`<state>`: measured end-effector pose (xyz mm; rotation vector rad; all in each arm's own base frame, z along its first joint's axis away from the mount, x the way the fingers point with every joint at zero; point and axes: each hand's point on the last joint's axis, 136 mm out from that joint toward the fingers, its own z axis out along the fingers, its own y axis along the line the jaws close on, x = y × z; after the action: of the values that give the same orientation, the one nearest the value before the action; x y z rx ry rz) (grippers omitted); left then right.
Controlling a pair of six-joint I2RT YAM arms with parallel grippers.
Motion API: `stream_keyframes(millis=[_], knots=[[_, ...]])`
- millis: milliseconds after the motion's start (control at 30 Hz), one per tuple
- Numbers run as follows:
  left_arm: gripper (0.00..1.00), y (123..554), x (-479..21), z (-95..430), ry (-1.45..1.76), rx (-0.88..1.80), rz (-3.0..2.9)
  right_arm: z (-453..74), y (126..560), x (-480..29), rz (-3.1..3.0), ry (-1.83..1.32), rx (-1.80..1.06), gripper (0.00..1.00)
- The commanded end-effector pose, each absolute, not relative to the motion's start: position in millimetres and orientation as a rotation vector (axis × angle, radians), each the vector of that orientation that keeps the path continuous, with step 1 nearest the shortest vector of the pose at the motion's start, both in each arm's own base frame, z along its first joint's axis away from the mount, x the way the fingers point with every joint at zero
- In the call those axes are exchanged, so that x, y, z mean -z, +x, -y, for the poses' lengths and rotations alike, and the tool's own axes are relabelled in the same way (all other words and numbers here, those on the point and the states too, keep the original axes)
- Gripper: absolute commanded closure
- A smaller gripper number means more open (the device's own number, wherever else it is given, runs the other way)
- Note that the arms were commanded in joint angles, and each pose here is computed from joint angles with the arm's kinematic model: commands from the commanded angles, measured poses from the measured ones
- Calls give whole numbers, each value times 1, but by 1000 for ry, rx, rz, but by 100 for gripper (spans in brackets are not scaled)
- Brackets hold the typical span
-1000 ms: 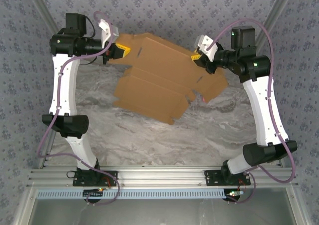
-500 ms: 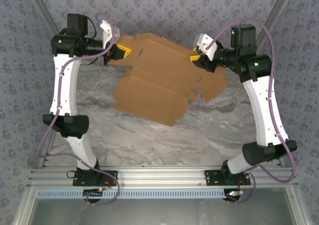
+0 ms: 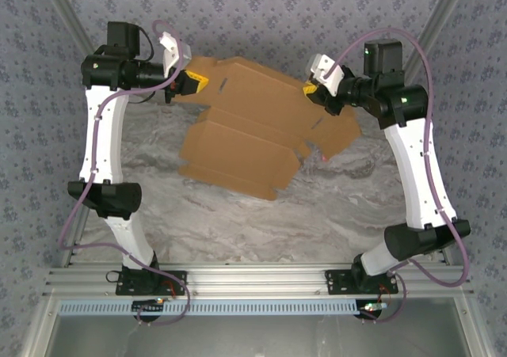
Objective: Fold the paper box
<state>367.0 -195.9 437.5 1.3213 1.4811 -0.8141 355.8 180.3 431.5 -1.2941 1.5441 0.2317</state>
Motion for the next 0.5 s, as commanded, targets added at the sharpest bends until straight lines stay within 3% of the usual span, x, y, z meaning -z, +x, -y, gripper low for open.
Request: stream_keyframes(millis=[0,200,467], knots=[[100,355,-459,199,1320,829,-1413,-175,363,-427,-1590,-1282,-152,92],[100,362,-463,199,1195,924,-1531,-172,377,-427,-1594,-1227,102,98],[100,367,-471,198,991,1101,-1693,-175,389,-426,-1480,-1123,592,94]])
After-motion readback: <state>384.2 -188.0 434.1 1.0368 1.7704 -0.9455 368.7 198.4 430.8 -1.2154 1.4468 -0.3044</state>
